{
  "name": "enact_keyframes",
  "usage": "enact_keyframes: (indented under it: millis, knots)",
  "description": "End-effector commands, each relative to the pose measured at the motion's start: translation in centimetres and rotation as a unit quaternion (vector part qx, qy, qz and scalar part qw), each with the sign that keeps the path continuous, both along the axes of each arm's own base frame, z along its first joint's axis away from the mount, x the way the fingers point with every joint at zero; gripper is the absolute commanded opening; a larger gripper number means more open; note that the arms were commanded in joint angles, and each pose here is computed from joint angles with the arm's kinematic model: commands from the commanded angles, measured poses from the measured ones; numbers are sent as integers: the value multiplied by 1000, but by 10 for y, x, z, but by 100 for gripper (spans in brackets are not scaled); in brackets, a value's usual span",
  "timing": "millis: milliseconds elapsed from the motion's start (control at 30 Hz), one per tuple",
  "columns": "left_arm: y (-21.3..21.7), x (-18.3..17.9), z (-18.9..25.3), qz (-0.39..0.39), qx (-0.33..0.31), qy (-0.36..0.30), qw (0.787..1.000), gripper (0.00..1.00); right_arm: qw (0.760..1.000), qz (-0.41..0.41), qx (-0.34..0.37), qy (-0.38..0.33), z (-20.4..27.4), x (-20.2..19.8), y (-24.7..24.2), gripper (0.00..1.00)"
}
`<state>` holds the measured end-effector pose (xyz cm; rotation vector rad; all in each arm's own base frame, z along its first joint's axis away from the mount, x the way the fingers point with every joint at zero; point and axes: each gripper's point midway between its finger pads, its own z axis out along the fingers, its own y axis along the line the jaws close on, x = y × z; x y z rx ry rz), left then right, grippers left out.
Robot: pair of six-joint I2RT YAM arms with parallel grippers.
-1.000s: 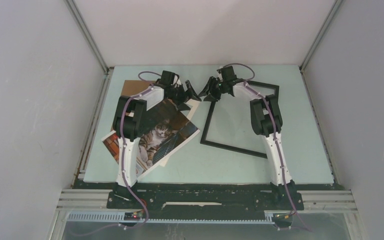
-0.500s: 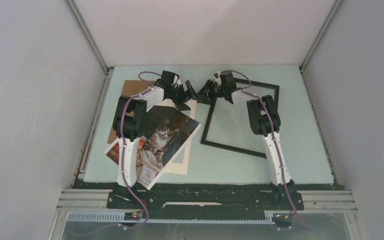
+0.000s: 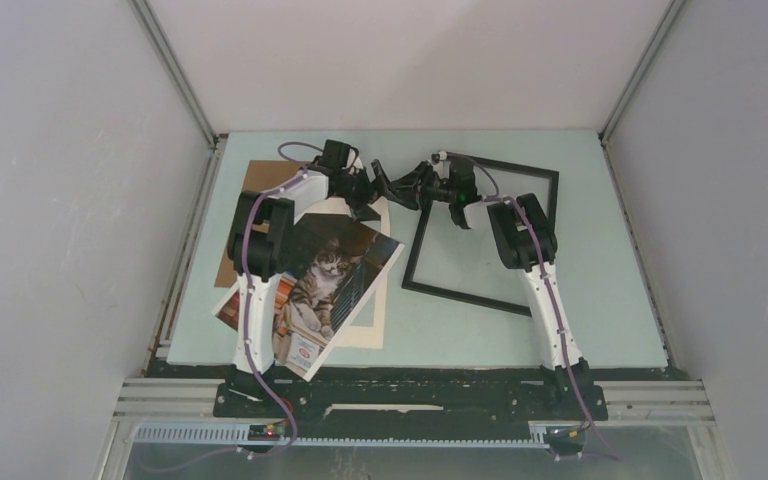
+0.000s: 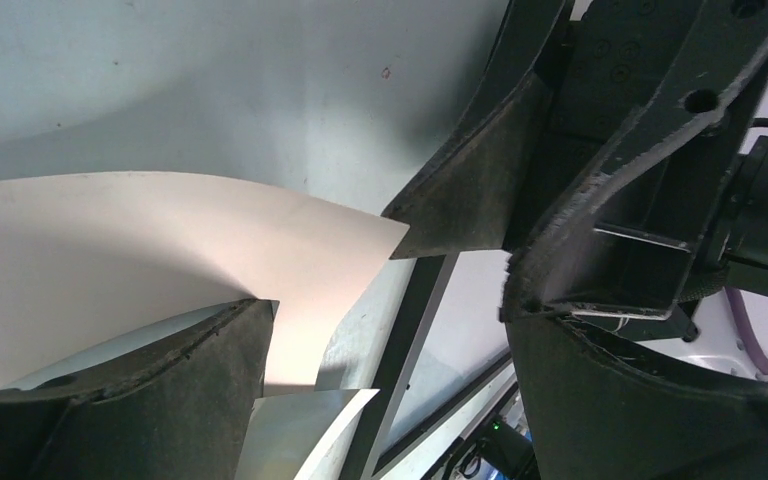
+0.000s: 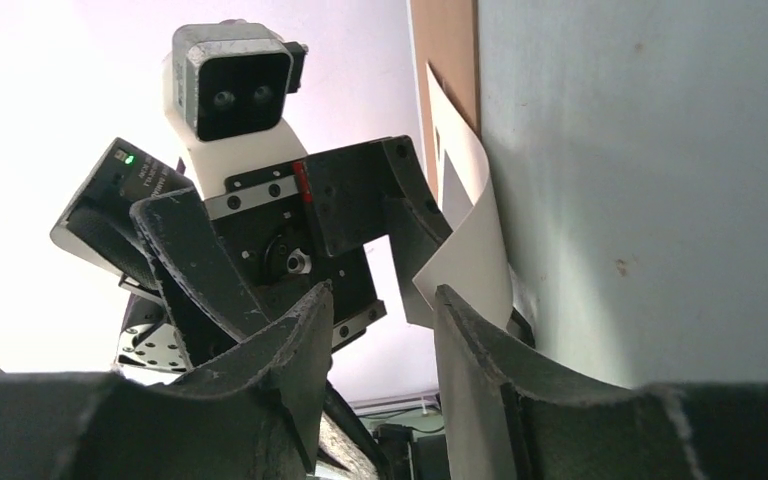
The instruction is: Put the photo into the frame
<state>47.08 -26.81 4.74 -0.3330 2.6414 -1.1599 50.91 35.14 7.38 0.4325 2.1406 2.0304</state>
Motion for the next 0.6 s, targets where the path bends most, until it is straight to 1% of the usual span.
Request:
enact_keyframes:
  millis: [0, 67, 167, 300, 400, 467, 567]
  knots:
    - [-1, 17, -4, 13, 7, -9, 1000, 95, 999, 23, 2, -43, 27, -18, 13, 48]
    - [-3, 18, -1, 10, -3, -14, 1000, 95, 999, 12, -31, -37, 17, -18, 9, 49]
    - [-6, 20, 4, 5, -13, -22, 1000, 95, 997, 18, -68, -26, 7, -21, 7, 49]
    - [-16, 22, 7, -7, -42, -20, 999, 95, 996, 17, -83, -36, 13, -25, 0, 48]
    - [-23, 20, 10, -18, -49, -25, 998, 95, 996, 21, -78, -40, 18, -28, -3, 48]
    - [-27, 18, 13, -25, -52, -29, 998, 95, 996, 24, -72, -42, 21, -29, -5, 44]
    - [-30, 16, 18, -32, -56, -35, 997, 95, 995, 25, -86, -43, 18, -30, -10, 40]
